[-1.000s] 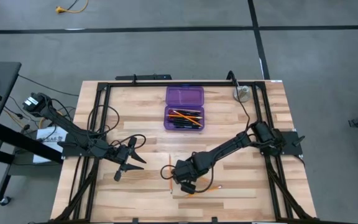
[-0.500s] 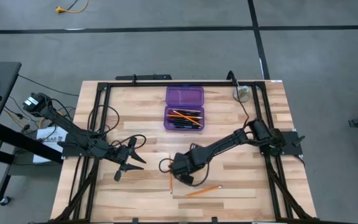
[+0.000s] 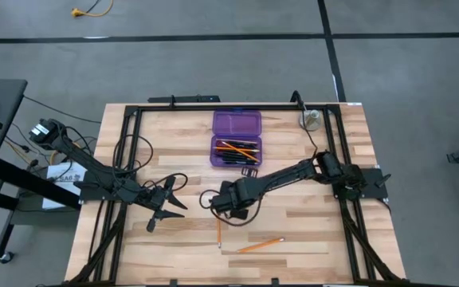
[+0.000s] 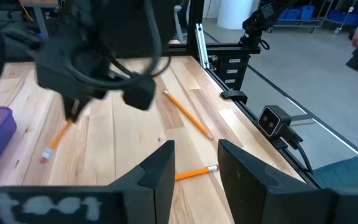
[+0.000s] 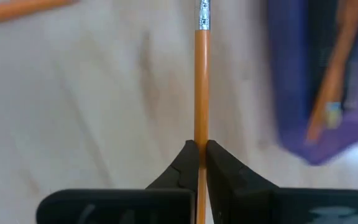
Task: Pick & place school supplies into a supply box
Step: Put the orange pencil into the violet supply box
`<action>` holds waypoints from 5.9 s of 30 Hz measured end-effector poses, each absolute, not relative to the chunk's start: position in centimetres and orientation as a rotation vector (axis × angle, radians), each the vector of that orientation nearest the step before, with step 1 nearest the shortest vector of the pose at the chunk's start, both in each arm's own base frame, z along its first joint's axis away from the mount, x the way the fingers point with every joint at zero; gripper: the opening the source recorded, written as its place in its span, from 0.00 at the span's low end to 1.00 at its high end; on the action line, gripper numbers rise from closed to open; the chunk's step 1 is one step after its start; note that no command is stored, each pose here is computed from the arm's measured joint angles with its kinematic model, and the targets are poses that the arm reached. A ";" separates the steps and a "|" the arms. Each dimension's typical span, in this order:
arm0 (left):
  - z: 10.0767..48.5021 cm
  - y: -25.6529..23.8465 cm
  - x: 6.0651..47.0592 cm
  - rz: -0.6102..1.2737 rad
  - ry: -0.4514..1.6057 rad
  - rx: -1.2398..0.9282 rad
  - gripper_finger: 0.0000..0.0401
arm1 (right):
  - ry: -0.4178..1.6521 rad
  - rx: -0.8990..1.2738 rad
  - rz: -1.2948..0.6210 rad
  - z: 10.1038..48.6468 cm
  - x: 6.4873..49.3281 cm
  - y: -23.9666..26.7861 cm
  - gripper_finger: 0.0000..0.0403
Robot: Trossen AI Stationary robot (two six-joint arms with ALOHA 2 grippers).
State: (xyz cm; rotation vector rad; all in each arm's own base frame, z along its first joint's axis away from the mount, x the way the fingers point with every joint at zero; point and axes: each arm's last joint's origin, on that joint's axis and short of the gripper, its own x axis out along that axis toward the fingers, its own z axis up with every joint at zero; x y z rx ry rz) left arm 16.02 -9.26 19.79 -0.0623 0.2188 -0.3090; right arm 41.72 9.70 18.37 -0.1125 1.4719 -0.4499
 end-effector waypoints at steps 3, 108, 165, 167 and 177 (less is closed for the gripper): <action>19.8 -9.3 16.0 -0.309 0.218 -0.062 0.27 | 1.481 -0.170 -0.481 20.0 41.9 8.6 0.00; 20.8 -9.0 16.3 -0.197 0.111 -0.098 0.27 | 1.298 -0.137 0.018 17.6 30.6 20.4 0.20; 20.6 -9.0 16.2 -0.193 0.137 -0.119 0.27 | 1.395 -0.087 0.161 14.2 30.5 22.9 0.35; 20.6 -9.0 16.2 -0.194 0.137 -0.120 0.27 | 1.407 -0.094 0.162 13.8 30.7 22.9 0.34; 20.5 -9.0 16.2 -0.193 0.140 -0.125 0.27 | 1.469 -0.092 0.182 12.2 31.5 22.1 0.33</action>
